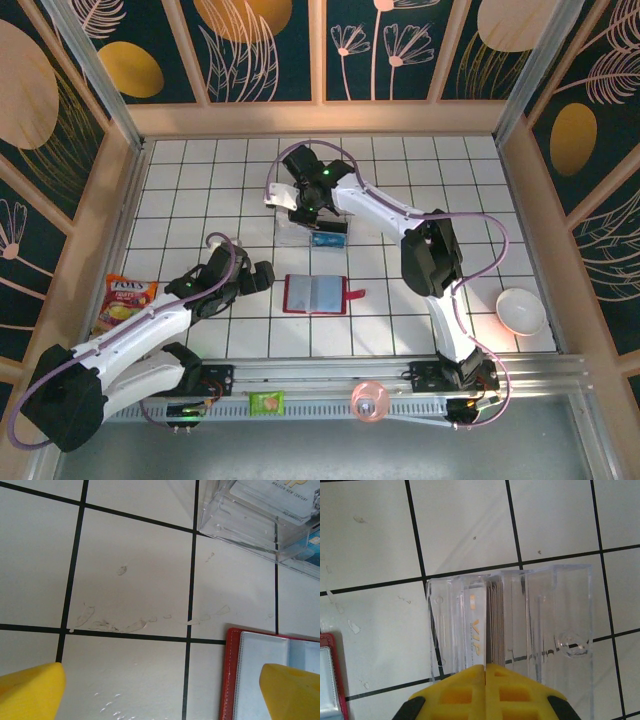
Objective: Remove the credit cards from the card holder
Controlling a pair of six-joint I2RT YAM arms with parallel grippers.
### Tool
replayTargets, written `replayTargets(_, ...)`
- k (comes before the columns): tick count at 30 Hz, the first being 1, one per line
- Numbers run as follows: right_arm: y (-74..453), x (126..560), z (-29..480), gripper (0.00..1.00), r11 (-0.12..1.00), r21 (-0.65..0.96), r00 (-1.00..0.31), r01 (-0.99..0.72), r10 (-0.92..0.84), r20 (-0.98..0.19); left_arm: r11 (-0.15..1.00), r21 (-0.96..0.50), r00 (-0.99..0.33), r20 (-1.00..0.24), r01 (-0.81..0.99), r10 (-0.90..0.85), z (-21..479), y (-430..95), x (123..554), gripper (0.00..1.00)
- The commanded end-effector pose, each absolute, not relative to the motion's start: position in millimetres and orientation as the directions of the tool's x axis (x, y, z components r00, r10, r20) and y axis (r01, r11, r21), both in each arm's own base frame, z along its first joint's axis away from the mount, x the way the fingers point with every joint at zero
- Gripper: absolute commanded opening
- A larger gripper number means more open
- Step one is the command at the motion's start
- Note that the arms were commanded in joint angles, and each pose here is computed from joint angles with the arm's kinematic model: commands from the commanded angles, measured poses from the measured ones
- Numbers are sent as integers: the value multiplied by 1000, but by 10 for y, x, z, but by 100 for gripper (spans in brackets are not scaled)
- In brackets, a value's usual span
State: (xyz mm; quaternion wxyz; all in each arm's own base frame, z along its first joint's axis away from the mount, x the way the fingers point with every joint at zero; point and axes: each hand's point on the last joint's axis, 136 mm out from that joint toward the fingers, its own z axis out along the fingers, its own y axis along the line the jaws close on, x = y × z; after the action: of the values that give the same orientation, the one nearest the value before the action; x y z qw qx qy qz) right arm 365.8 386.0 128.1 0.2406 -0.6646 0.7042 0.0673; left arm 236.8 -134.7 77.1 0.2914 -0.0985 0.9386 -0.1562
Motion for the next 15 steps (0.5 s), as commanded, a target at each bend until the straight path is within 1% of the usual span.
replayTargets(1,3860,3695,1148,0,127,-230,-26,-965,-918,-396,925,-367,-804,-517,-102,-294,803,-1337,2372,99)
replayTargets(15,3824,3662,1004,0,126,-205,-45,-971,-931,-362,922,-374,-803,-516,-102,-298,804,-1348,2375,99)
